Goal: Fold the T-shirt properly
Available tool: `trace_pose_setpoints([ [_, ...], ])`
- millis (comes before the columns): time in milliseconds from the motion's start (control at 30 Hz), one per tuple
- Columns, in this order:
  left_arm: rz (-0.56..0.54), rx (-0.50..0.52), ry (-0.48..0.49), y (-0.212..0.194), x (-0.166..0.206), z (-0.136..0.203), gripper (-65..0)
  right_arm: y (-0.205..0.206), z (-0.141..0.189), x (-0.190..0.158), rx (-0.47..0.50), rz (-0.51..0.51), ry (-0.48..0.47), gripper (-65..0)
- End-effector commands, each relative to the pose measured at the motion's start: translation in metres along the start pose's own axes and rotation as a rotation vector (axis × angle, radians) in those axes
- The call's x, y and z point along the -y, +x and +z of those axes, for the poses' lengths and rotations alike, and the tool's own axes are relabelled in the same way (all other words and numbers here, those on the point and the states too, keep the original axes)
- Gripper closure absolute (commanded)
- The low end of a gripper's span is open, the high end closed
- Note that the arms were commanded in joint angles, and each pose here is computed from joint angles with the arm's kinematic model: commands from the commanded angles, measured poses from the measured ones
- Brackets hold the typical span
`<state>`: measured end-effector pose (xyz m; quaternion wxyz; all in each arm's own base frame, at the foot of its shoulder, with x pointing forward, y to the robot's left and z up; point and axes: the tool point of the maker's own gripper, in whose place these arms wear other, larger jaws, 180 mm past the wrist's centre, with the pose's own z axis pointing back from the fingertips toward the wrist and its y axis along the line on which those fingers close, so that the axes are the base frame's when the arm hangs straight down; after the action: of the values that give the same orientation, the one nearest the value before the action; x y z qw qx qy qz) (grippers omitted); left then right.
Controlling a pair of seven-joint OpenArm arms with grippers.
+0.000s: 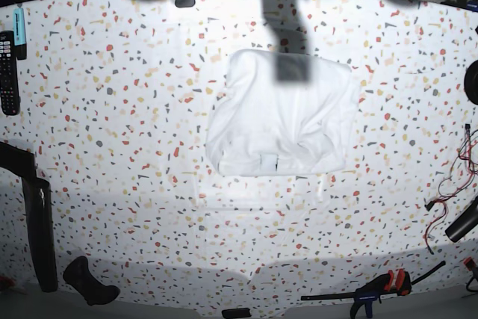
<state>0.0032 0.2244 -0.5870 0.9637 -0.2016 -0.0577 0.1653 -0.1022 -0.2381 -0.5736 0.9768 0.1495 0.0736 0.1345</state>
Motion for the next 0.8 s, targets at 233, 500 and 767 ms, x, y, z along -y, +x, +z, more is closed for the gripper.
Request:
trace_pose_setpoints([
  [233, -0.073, 0.004, 0.125, -0.031, 0.004, -0.027, -43.6, 0.010, -0.035, 0.012, 0.026, -0.121, -0.066, -32.9],
  [500, -0.096, -0.008, 0.103, -0.043, 0.022, -0.039, -43.6, 0.044, -0.055, -0.008, -0.024, -0.065, -0.049, -32.9],
  [767, -0.110, 0.016, 0.260, -0.047, -0.003, -0.038, -43.6, 0.082, -0.066, -0.025, 0.120, -0.083, -0.066, -32.9],
])
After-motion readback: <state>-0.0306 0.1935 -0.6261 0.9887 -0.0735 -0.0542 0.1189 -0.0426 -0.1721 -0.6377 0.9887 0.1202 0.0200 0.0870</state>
